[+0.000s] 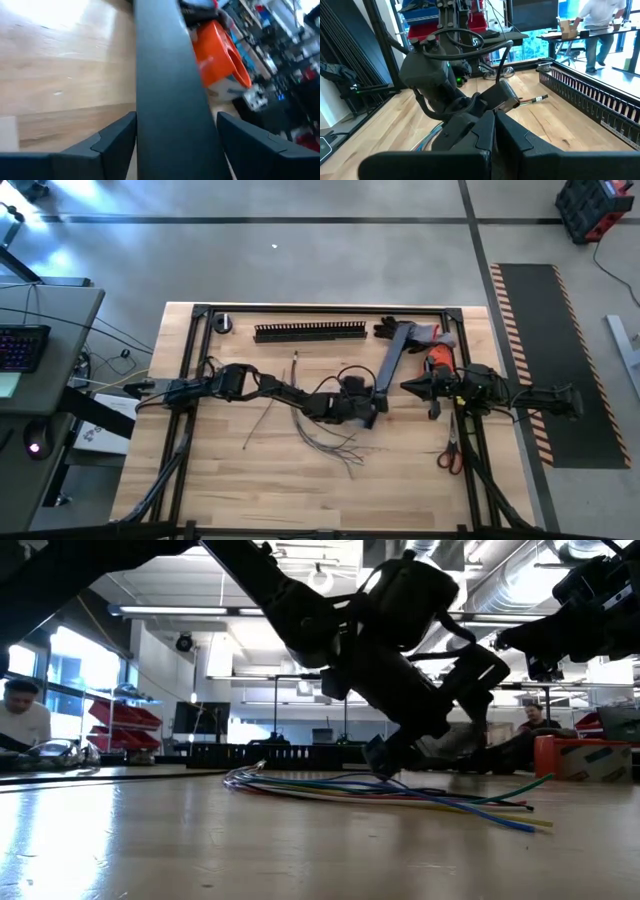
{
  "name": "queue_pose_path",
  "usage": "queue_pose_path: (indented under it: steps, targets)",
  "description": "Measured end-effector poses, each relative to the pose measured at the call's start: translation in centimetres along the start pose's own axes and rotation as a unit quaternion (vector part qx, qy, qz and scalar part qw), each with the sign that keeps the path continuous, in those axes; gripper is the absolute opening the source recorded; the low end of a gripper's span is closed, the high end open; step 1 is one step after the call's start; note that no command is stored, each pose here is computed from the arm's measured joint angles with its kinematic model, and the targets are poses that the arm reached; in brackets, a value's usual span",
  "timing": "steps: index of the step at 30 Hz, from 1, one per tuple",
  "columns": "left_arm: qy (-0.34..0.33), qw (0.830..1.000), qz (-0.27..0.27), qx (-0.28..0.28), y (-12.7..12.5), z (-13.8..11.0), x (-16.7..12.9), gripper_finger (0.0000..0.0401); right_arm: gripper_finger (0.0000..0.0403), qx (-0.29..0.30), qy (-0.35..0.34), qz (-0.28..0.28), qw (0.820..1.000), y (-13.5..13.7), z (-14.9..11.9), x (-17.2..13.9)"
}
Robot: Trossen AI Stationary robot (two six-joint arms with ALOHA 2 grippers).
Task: Ziptie cables
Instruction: Move the black cable duct lid to the top right of the table, then prepare the cable wires
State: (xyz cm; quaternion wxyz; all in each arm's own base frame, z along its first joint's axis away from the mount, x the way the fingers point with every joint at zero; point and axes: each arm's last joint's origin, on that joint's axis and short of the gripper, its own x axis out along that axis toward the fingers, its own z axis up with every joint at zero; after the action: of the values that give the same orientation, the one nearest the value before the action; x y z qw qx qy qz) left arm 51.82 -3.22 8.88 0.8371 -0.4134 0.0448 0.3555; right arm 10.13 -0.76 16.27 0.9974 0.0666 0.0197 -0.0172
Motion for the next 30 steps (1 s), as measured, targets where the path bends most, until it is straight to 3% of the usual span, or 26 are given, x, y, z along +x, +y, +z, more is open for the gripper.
queue_pose_path:
  steps: [6,11,16,20,22,30]
  targets:
    - [0.012,0.999,-0.017,0.035,-0.1,0.1,0.2,0.0276,0.0,0.0,0.001,0.0,1.0,0.0,0.0,0.0]
    - [0.009,0.993,0.015,0.113,-0.5,1.2,-0.7,0.0277,0.0,0.0,0.0,0.0,1.0,0.0,0.0,0.0]
    - [-0.007,0.975,0.045,0.219,-4.0,4.7,-4.7,0.0276,0.0,0.0,0.0,0.0,1.0,0.0,0.0,0.0]
    - [-0.057,0.943,0.127,0.302,-4.5,3.6,-8.9,0.0273,0.0,0.0,0.0,0.0,1.0,0.0,0.0,0.0]
    - [-0.067,0.936,0.154,0.31,-4.4,3.0,-11.0,0.0273,0.0,0.0,0.0,0.0,1.0,0.0,0.0,0.0]
    - [-0.089,0.933,0.216,0.275,-1.9,0.5,-17.7,0.0273,0.0,0.0,-0.002,-0.002,1.0,0.0,0.0,0.0]
